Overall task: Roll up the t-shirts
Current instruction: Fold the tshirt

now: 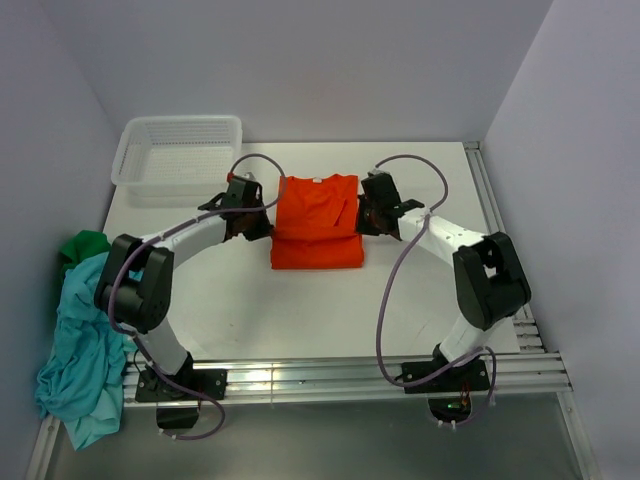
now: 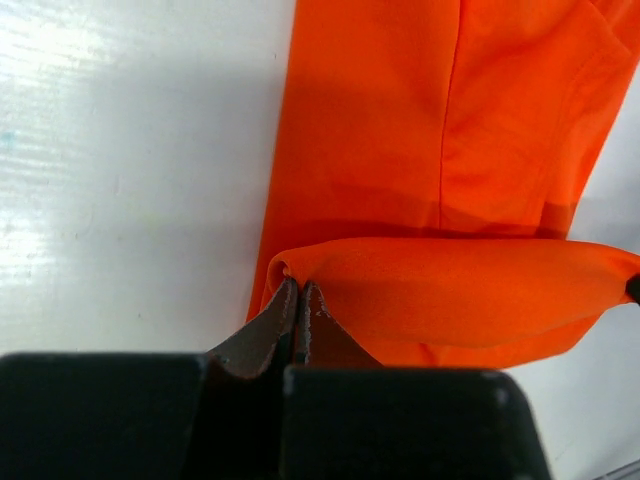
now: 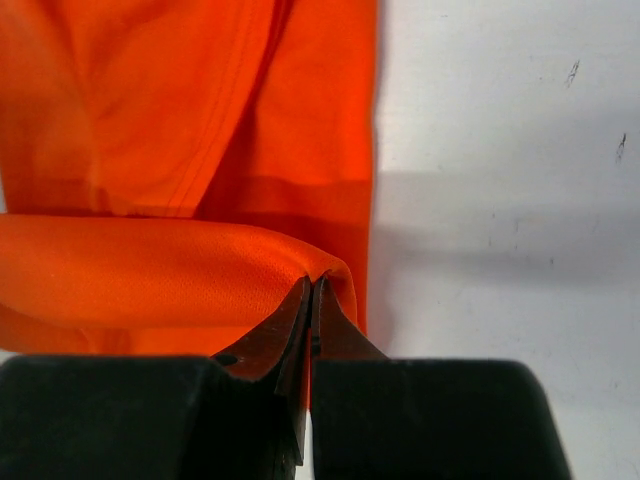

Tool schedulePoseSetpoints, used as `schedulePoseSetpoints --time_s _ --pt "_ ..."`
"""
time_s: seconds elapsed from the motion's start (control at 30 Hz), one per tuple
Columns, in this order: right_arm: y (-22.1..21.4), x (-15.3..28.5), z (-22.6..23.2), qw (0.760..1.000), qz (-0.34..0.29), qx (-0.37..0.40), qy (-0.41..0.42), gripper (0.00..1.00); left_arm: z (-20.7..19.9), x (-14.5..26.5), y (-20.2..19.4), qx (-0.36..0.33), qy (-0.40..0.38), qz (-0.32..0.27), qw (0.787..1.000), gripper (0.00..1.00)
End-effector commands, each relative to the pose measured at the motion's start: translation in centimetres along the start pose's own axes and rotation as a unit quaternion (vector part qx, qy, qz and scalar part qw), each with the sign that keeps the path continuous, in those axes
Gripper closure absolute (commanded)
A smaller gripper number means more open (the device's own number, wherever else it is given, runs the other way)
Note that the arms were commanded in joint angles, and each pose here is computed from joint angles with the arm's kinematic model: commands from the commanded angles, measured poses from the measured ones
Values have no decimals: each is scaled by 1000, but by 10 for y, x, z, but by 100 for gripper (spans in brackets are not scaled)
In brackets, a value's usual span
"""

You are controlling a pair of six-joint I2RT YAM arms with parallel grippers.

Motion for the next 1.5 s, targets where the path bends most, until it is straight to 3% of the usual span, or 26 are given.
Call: schedulePoseSetpoints --time_s 0.0,0.17,0.23,0.3,0.37,0.43,0.57,0.63,0.73,0.87,1.03,1.47 --pt "24 -10 2 999 -31 -10 6 100 -12 -7 23 -11 -20 -32 999 100" --pt "26 -28 -4 999 -25 -23 -1 100 -18 -17 30 -12 -36 -42 998 96" --pt "27 -30 -5 999 -26 -27 -5 100 -19 -18 31 -13 -39 -43 998 82" --pt "30 -28 -6 999 -31 -31 -4 78 -22 -16 34 -15 -46 -48 998 64" --pt "35 -18 -3 998 -45 -32 4 61 -25 -7 38 -16 -52 -59 997 55" --pt "40 -4 -2 998 -60 -34 12 59 -30 9 45 -18 -60 -77 995 47" --pt "43 21 3 995 -81 -35 34 59 -31 36 47 -23 -72 -101 992 42" --pt "38 31 6 995 -82 -35 55 62 -37 54 49 -27 -94 -114 989 42" --pt "28 39 21 992 -69 -32 104 78 -43 66 41 -31 -120 -112 986 46" --pt "13 36 43 988 -36 -27 149 99 -56 64 15 -33 -165 -76 983 60" --pt "-6 19 58 981 6 -35 192 100 -61 48 -9 -33 -188 -31 981 69" --pt "-15 -31 67 977 50 -52 199 100 -73 -3 -5 -40 -217 -9 975 72"
Point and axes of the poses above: each gripper's point midway between its finger pads, its own x axis back along the fingers, its own z axis along the line the jaws close on, y = z × x, the point moved 3 cm from there along x, back along the fingers, and after that the axes turned 4 degrees about -x, right-handed, at the moved point
